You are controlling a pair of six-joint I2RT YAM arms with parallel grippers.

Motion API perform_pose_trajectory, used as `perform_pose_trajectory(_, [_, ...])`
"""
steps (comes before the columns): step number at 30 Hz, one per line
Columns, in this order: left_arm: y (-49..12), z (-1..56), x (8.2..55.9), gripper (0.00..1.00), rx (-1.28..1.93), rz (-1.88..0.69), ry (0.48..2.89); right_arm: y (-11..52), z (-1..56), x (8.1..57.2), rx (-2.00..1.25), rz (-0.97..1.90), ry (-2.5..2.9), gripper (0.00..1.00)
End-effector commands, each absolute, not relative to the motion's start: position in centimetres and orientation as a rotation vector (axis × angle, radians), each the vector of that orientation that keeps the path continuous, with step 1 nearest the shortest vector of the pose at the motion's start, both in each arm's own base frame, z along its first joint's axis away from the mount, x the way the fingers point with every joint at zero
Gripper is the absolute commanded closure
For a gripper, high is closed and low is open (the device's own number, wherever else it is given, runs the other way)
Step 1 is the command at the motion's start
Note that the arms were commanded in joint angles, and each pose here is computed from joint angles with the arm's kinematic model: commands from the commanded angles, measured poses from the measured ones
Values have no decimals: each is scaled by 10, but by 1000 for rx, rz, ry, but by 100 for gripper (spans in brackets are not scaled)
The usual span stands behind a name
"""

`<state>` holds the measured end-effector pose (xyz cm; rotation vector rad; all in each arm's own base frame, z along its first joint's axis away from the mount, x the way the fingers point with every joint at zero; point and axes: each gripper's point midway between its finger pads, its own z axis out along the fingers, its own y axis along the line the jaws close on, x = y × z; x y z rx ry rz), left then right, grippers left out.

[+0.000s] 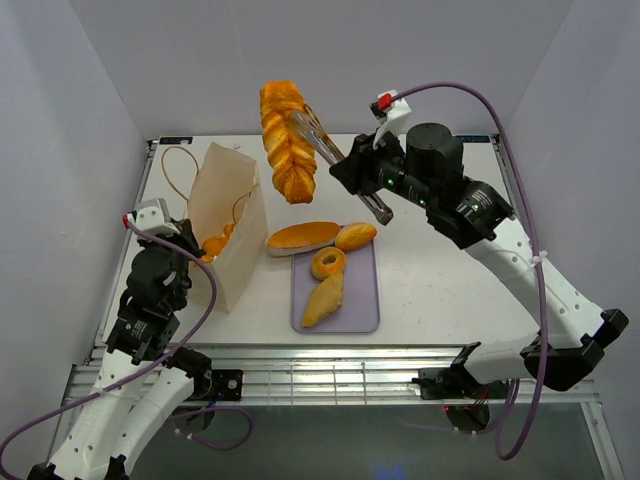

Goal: Place the fake bread into the paper bag

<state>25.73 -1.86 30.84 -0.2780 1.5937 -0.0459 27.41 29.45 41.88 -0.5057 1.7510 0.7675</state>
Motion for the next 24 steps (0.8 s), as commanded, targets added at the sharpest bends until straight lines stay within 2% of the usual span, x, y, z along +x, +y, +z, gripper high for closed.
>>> perform_pose_trajectory(1, [-21,321,260,100,-271,-59,1567,312,488,282,-528,838,1503,74])
perform_pose_trajectory(9, [-24,324,264,100,-262,-62,1569,350,522,300,-572,917,1388,74])
perform_pose_trajectory(24, [-26,323,268,100,-255,-59,1577,423,495,315,-703,1096,1320,75])
